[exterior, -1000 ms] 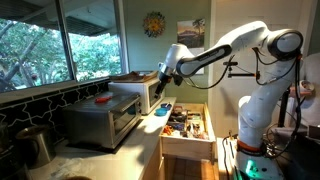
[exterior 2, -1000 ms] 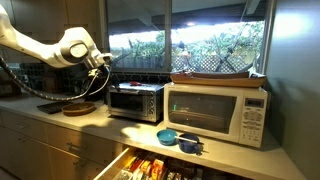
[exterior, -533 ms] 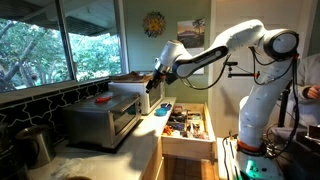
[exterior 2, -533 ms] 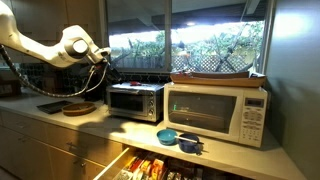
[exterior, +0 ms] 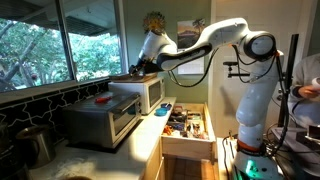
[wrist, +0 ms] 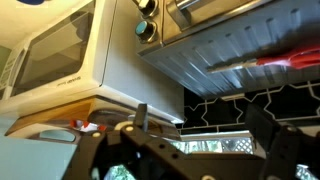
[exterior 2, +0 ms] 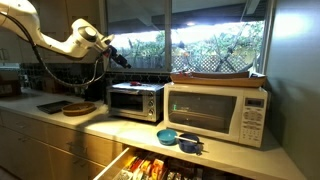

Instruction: Remove the scissors from the toaster oven top and put it in the wooden bowl

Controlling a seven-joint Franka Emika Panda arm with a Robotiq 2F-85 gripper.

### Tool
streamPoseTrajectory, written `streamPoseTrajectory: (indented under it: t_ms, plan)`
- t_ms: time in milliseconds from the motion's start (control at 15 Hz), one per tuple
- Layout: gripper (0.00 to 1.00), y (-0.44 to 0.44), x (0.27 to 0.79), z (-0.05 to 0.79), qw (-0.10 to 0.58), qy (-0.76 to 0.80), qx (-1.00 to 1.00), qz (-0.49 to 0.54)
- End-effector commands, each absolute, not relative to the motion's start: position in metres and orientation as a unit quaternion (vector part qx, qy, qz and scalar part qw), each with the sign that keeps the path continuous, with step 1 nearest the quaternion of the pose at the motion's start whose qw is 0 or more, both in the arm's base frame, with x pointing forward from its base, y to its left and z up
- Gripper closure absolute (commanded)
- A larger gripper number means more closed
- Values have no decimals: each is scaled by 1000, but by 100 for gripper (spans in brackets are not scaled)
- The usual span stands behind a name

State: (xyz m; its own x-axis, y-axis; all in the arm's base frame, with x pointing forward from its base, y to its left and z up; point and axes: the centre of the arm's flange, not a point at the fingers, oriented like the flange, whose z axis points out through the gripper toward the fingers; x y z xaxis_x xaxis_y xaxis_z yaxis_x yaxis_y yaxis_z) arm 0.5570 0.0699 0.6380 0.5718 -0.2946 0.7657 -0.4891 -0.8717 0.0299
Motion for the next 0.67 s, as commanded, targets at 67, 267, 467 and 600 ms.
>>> streamPoseTrajectory:
  t_ms: [67, 267, 467, 600]
  plan:
    - [0, 69, 565, 642, 117, -235, 874, 409]
    - [0, 79, 589, 638, 143, -300, 868, 370]
    - [0, 104, 615, 636, 163, -330, 866, 338]
    - [0, 123, 630, 638, 139, -325, 876, 328]
